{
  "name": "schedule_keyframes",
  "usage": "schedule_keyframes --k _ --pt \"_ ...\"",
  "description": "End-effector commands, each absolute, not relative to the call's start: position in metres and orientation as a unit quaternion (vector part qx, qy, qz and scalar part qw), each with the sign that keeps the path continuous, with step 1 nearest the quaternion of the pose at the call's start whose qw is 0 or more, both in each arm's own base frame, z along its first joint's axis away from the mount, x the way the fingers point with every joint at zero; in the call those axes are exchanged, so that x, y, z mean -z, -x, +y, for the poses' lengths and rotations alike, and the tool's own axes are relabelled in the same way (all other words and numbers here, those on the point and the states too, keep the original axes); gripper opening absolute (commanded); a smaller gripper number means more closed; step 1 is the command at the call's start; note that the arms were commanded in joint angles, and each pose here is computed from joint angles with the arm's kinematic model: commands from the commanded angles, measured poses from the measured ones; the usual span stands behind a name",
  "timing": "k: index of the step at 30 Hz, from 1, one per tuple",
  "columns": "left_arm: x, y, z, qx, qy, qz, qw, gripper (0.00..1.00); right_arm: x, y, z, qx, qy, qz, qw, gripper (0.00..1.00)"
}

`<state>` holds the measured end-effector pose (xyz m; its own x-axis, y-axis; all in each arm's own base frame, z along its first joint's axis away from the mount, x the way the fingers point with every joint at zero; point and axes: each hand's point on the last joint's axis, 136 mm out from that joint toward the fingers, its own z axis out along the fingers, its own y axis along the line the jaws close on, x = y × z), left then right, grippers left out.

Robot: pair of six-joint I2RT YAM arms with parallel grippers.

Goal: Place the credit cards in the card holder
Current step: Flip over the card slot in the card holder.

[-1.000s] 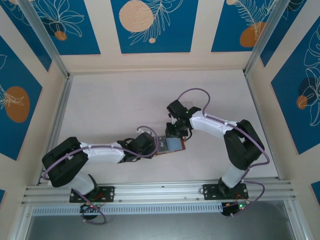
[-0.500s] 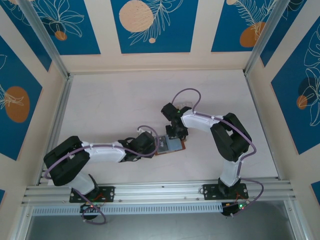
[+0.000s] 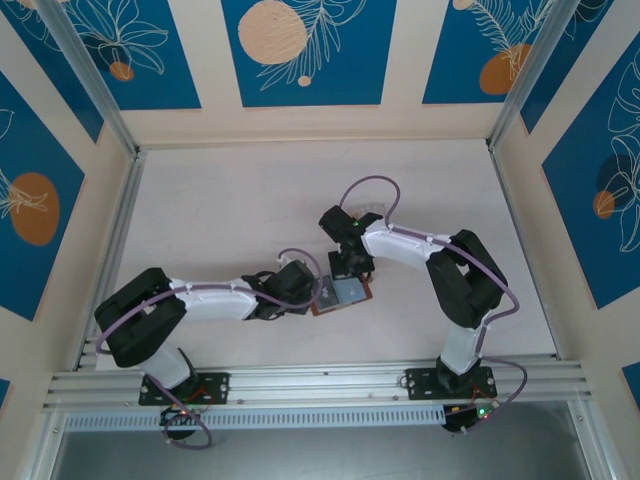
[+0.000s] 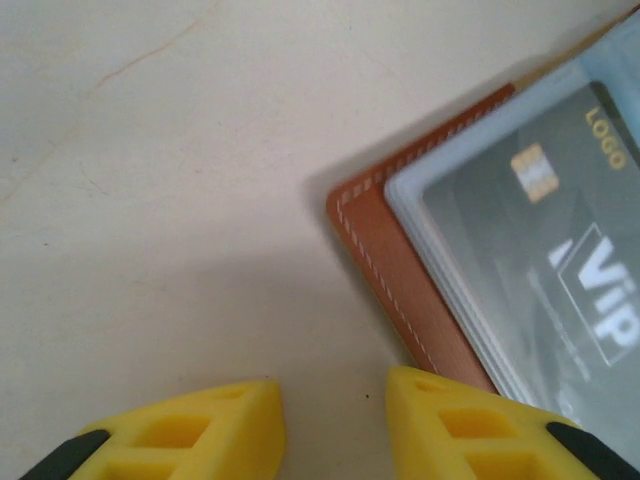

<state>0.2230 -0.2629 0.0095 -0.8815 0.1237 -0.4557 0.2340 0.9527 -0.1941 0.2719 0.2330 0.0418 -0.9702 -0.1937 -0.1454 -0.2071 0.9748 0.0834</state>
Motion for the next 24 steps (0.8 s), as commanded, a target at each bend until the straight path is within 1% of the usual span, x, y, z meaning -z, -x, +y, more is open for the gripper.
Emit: schedule_keyframes --k 1,6,11,15,20,24 --pt "0.025 -0.207 -0.284 0.155 -0.111 0.966 0.177 0.35 -0.07 -0.261 0.259 -0.124 0.105 0.985 0.055 0.0" --pt "0.027 -0.206 -0.288 0.158 -0.112 0.965 0.176 0.34 -0.066 -0.251 0.282 -0.196 0.085 0.977 0.02 0.0" --pt "0.028 -0.207 -0.289 0.161 -0.111 0.964 0.179 0.34 -0.045 -0.239 0.295 -0.233 0.065 0.97 -0.02 0.01" --pt "0.028 -0.206 -0.288 0.16 -0.112 0.964 0.179 0.34 -0.035 -0.232 0.3 -0.247 0.057 0.967 -0.038 0.07" --pt "0.028 -0.206 -0.288 0.158 -0.114 0.964 0.178 0.34 -0.033 -0.225 0.303 -0.268 0.05 0.961 -0.048 0.23" --pt "0.028 -0.205 -0.286 0.158 -0.111 0.964 0.18 0.34 -0.031 -0.22 0.305 -0.284 0.047 0.956 -0.06 0.31"
